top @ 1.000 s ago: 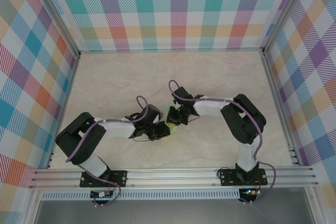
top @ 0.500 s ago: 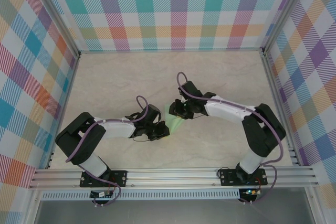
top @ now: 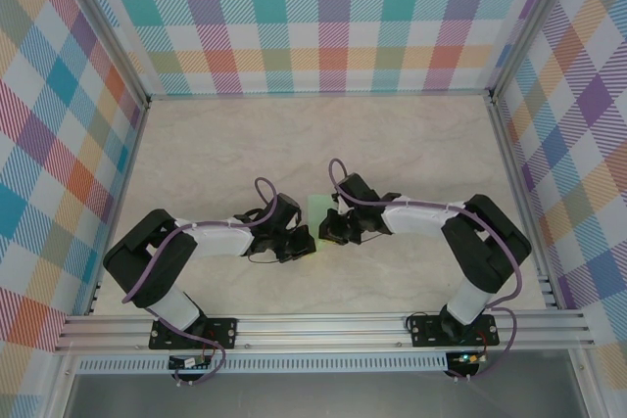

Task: Fold a paper plane with a square sheet of paper (pick it up from the middle)
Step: Third fold the triangle at the center of the table.

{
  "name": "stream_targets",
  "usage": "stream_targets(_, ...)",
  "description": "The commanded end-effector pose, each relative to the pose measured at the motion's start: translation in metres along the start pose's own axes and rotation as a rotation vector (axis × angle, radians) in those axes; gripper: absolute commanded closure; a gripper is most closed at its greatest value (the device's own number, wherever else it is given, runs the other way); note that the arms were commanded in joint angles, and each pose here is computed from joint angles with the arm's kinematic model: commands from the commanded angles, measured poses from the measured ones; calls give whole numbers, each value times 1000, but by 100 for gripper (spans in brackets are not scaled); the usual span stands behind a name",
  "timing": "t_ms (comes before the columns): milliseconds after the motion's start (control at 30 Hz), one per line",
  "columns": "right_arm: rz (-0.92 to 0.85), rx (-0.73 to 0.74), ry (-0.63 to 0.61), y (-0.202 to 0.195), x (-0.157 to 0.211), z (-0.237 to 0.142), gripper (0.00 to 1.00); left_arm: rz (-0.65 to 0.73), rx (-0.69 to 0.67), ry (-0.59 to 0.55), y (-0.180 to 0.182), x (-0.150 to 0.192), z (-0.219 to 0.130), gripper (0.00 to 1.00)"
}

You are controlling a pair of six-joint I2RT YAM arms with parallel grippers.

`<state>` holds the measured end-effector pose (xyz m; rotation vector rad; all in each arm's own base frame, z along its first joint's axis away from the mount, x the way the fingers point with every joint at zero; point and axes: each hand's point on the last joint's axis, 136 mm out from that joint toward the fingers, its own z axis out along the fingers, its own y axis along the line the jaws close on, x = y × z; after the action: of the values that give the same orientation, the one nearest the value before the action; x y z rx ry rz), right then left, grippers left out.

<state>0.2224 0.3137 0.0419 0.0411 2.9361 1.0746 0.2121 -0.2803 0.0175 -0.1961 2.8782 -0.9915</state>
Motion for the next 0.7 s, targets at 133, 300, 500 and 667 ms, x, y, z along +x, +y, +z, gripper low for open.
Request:
stream_targets(133, -17, -26, 35, 5, 0, 14, 91, -22, -106, 10, 21, 7, 1, 92)
stream_targets(300, -19, 8, 27, -4, -3, 19, 91, -25, -128, 15, 25, 8, 1, 92)
stream_targets(500, -34, 27, 16, -14, -7, 22, 91, -31, -147, 17, 29, 9, 1, 93)
stream_targets(667, -66, 29, 6, -19, -15, 22, 91, -35, -169, 24, 34, 11, 0, 93)
